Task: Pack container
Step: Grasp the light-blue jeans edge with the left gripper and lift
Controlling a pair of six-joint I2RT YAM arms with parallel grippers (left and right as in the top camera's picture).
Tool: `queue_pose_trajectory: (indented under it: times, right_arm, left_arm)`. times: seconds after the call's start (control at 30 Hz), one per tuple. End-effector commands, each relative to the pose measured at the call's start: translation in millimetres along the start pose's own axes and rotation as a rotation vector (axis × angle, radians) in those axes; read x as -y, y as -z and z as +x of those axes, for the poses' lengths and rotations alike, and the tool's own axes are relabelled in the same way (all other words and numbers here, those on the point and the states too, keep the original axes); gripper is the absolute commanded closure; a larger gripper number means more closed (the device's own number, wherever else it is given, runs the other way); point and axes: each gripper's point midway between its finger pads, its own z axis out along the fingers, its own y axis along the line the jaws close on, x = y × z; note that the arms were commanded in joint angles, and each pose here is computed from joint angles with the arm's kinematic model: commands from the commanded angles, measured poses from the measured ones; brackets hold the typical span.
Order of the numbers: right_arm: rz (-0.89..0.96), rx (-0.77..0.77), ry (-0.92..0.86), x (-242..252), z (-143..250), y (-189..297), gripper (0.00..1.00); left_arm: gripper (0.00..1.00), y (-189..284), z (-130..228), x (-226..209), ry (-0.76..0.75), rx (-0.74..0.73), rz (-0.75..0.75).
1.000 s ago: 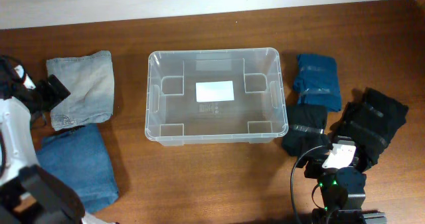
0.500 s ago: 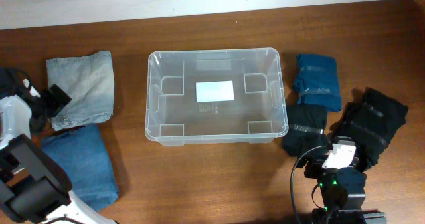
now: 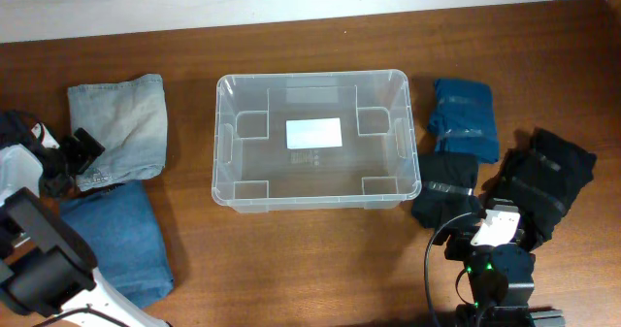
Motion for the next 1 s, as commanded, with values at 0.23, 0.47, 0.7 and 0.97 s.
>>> queue_pose_trajectory:
  times: [0.23,0.47,0.7,0.97]
  right_arm:
    - [0.005,0.002,0.001,1.4,1.3,-0.5,0.02]
    - [0.005,0.002,0.001,1.4,1.3,-0.5,0.02]
    - [0.005,0.002,0.001,1.4,1.3,-0.5,0.01]
    - [0.005,0.002,0.001,1.4,1.3,-0.5,0.02]
  left_arm:
    - [0.11,-36.4,40.2,45.2,-0.184,-0.158,0.412]
    - [0.36,-53.1,54.0,45.1,-0.164,-0.207,0.458]
    - [0.85,-52.8,55.4,45.1,-0.16,-0.214,0.459]
    - [0.99,-11.3,39.4,59.6,-0.192,-0.152,0.47]
